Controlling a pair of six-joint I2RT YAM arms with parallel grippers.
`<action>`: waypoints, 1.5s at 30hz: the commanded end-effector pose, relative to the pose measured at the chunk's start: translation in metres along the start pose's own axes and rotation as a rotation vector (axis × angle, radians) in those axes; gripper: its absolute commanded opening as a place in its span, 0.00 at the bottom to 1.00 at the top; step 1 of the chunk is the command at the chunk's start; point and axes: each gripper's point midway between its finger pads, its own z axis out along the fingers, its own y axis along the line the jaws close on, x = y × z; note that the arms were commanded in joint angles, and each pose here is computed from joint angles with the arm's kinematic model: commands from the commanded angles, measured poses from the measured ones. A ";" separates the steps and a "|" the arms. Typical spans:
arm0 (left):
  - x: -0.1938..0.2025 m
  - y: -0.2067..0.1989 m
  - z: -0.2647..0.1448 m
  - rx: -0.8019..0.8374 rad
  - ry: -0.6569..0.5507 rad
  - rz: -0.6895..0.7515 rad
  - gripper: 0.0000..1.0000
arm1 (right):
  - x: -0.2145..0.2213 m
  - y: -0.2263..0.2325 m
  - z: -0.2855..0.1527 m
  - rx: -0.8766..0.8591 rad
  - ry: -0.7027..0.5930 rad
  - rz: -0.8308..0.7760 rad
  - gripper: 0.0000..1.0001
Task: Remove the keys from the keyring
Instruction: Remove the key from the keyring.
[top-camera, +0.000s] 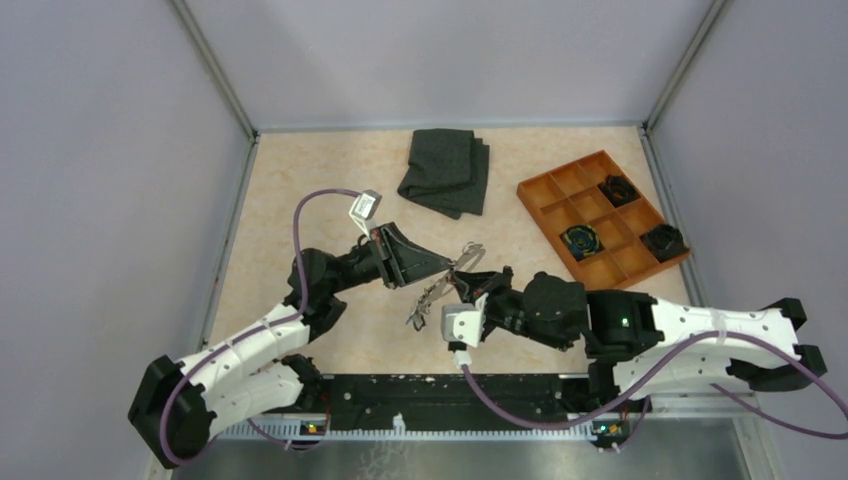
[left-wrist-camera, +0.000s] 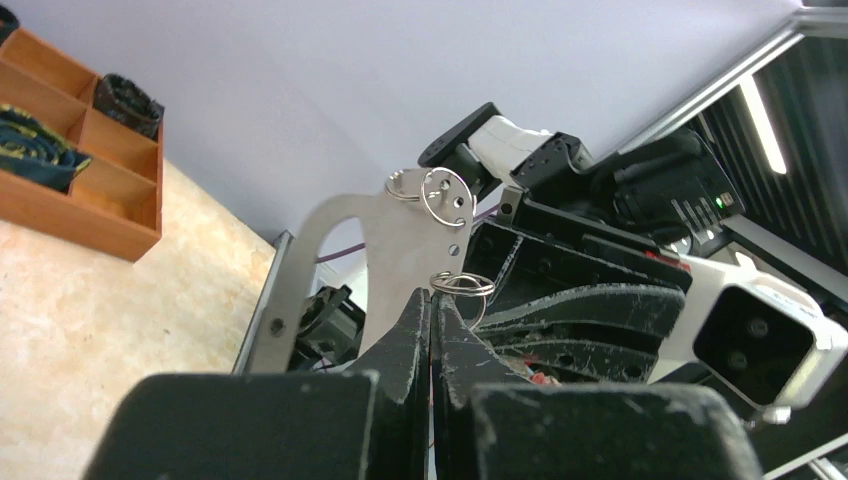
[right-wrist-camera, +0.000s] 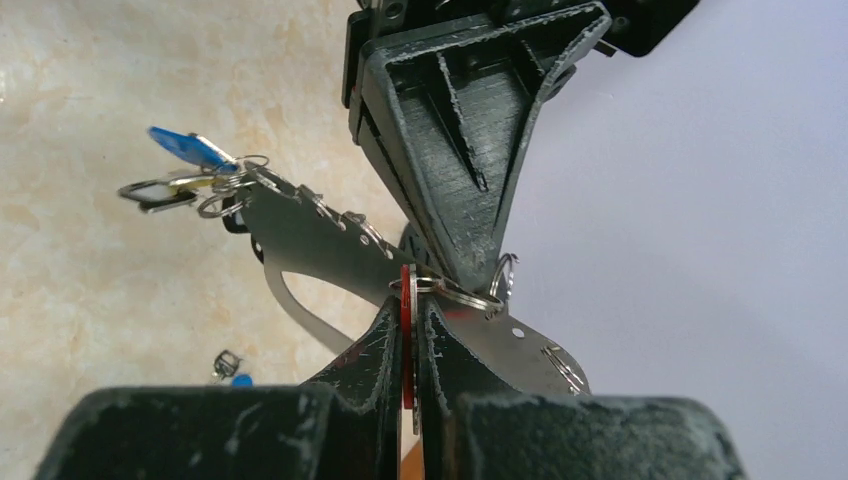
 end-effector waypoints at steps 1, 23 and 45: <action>-0.015 -0.013 0.005 -0.010 -0.032 -0.025 0.00 | 0.006 -0.002 0.005 0.034 0.052 -0.027 0.00; -0.022 0.040 -0.011 -0.410 0.014 0.150 0.28 | -0.019 -0.027 -0.015 0.076 -0.076 0.098 0.00; -0.001 -0.085 -0.028 0.275 0.039 0.932 0.34 | -0.076 -0.043 -0.064 -0.018 -0.409 0.246 0.00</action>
